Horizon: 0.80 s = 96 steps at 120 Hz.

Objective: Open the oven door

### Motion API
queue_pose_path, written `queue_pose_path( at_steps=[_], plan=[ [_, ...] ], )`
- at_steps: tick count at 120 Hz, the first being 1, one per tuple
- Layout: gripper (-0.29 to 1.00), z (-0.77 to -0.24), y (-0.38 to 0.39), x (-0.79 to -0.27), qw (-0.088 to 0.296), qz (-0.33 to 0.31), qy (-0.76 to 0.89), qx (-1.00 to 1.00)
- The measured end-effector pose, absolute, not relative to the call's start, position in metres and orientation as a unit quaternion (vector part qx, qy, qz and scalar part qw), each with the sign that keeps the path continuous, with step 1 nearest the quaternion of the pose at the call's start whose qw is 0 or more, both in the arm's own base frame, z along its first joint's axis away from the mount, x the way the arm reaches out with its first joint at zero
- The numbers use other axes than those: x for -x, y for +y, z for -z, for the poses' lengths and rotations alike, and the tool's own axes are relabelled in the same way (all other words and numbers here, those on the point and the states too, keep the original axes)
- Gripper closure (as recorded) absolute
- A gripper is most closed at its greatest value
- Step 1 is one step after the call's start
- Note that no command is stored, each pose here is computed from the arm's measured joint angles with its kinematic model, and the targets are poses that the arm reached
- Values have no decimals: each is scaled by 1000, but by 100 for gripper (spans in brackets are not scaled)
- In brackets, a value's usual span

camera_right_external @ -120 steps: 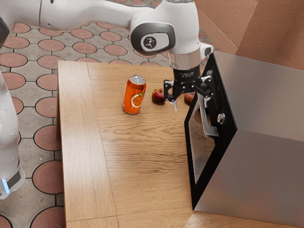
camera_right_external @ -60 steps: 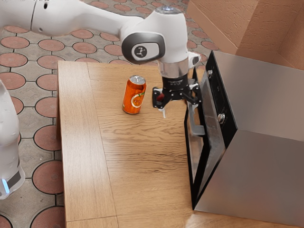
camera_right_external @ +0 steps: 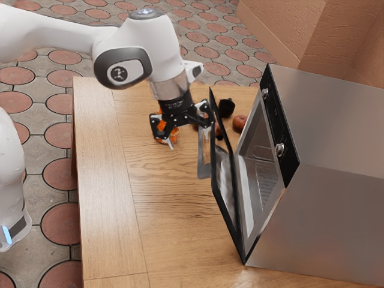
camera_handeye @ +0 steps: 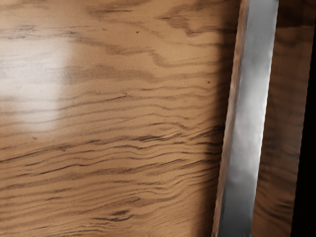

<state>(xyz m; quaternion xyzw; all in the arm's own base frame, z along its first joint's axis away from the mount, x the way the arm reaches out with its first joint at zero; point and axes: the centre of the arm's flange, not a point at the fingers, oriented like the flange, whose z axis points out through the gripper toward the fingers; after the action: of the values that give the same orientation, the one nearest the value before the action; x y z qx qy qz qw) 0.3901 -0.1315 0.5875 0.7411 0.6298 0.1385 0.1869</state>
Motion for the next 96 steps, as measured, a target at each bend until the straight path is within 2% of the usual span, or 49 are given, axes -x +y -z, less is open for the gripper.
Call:
queue_pose_path(
  at_steps=[26, 34, 38, 44, 49, 55, 75, 96],
  plan=[
    [1, -592, -105, -281, 241, -213, 669, -671],
    [1, -621, -100, -295, 269, -184, 672, -665],
    [1, -650, -92, -313, 287, -169, 671, -662],
    [1, -704, -92, -341, 289, -173, 658, -673],
    [0, -738, -89, -363, 279, -168, 659, -677],
    [0, -746, -77, -384, 252, -149, 679, -673],
    [0, -695, -24, -424, 147, -42, 775, -613],
    [0, -660, -19, -437, 78, 14, 839, -538]
  ],
)
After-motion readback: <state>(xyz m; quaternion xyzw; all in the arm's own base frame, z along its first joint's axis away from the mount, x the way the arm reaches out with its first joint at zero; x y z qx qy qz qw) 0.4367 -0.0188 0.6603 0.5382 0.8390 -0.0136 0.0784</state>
